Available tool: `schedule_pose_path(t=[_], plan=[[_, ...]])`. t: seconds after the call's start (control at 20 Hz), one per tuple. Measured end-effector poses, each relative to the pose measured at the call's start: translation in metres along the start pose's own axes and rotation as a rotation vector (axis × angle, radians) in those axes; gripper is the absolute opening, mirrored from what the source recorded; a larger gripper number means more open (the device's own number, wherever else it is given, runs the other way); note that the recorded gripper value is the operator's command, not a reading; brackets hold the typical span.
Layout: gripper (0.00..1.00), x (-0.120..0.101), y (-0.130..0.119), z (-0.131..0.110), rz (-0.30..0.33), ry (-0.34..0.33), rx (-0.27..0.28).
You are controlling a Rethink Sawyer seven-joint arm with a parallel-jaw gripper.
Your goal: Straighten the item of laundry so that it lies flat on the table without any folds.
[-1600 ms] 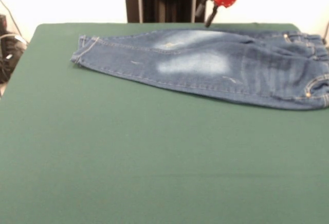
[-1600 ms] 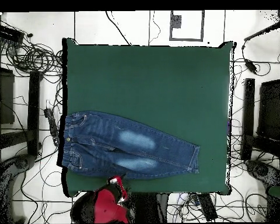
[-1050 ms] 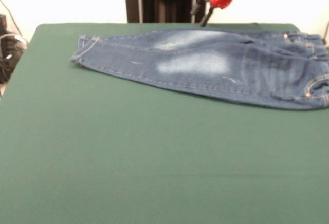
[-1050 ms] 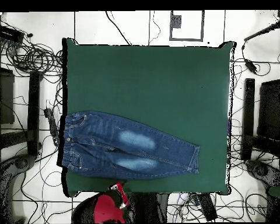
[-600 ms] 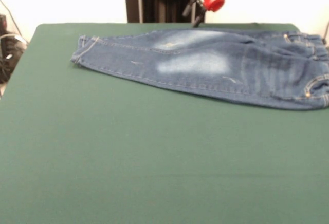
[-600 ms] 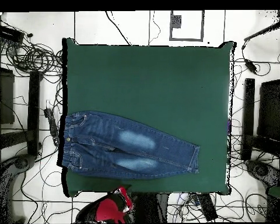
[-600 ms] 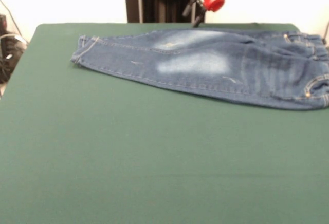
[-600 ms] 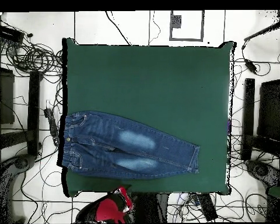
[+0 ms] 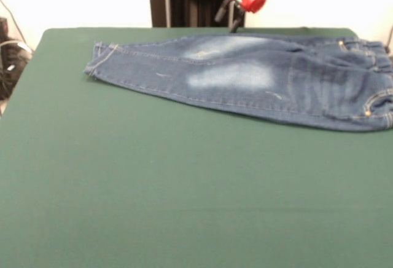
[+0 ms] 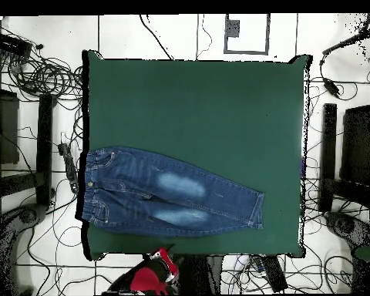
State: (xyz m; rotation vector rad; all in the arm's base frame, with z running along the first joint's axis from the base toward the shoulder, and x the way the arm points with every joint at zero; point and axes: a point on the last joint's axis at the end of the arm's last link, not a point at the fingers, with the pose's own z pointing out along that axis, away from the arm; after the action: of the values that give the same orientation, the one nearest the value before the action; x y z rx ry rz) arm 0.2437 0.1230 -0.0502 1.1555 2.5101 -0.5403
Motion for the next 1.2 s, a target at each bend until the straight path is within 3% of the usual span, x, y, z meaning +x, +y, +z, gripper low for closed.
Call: schedule_pose_path(t=[0.4, 0.75, 1.2], plan=[[1.0, 0.0, -0.015, 0.004, -0.076, -0.023, -0.118], [1.0, 0.002, -0.021, 0.006, -0.091, -0.047, -0.161], [1.0, -0.008, -0.021, 0.006, -0.012, 0.053, -0.16]])
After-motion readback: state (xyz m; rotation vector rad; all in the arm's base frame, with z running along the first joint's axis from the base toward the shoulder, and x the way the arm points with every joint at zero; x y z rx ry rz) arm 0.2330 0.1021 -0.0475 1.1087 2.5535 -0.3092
